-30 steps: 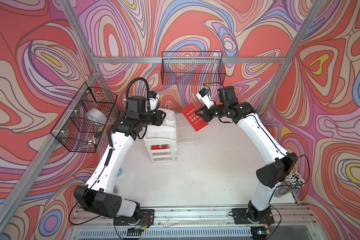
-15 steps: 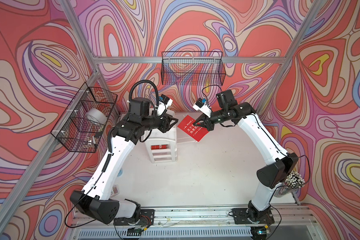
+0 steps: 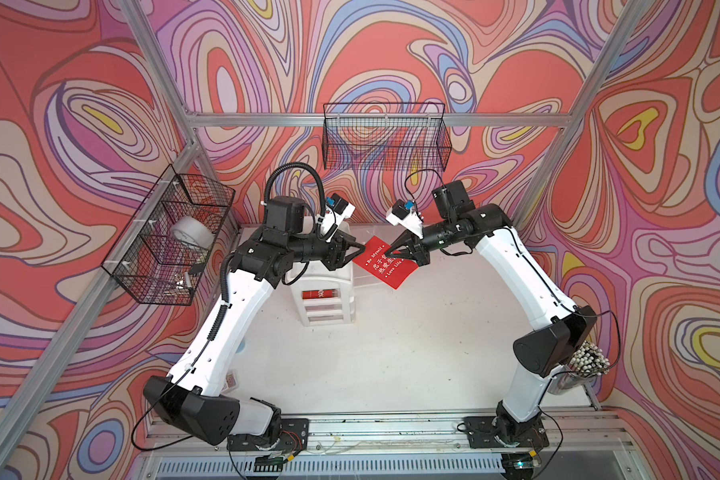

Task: Take the postcards out of the drawer
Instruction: Place the postcard at the center of the board.

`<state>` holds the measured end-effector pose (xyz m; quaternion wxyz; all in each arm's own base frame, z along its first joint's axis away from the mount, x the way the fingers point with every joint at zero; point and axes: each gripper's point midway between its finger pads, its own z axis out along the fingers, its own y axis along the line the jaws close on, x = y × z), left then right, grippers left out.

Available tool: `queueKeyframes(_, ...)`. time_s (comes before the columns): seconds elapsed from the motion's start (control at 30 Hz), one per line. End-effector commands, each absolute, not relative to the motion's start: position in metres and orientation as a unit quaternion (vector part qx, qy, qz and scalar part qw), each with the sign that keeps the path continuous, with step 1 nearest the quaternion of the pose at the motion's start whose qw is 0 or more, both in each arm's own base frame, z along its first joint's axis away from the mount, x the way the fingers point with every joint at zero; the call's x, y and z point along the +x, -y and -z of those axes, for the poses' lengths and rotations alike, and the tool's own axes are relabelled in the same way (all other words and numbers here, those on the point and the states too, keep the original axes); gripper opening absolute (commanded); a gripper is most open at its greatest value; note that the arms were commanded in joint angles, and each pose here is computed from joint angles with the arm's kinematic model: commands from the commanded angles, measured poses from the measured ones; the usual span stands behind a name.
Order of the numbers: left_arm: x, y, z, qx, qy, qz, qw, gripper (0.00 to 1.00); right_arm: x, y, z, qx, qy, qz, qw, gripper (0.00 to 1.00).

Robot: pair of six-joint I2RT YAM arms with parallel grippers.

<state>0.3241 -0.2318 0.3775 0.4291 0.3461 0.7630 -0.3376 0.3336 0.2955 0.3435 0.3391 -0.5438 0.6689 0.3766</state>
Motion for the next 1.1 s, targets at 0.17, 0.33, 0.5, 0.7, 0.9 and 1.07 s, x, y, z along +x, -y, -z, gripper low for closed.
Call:
queueKeyframes(0.17,0.311,0.247,-0.369,0.383,-0.751,0.372,0.387,0.43,0.324,-0.3,-0.356,-0.553,-0.64,-0.405,0.347,0.0)
queueKeyframes(0.33,0.307,0.251,-0.364,0.394,-0.75,0.383,0.37,0.4,0.324,-0.303,-0.358,-0.553,-0.632,-0.416,0.349,0.0)
queueKeyframes(0.5,0.303,0.253,-0.361,0.401,-0.746,0.39,0.362,0.3,0.327,-0.304,-0.356,-0.551,-0.634,-0.417,0.349,0.0)
queueKeyframes(0.7,0.305,0.253,-0.357,0.401,-0.747,0.39,0.36,0.14,0.326,-0.304,-0.353,-0.55,-0.635,-0.419,0.345,0.0)
queueKeyframes(0.9,0.31,0.254,-0.353,0.395,-0.752,0.389,0.356,0.0,0.325,-0.304,-0.352,-0.548,-0.634,-0.423,0.344,0.02)
queueKeyframes(1.07,0.316,0.252,-0.35,0.385,-0.76,0.378,0.363,0.0,0.328,-0.304,-0.354,-0.541,-0.637,-0.423,0.35,0.11)
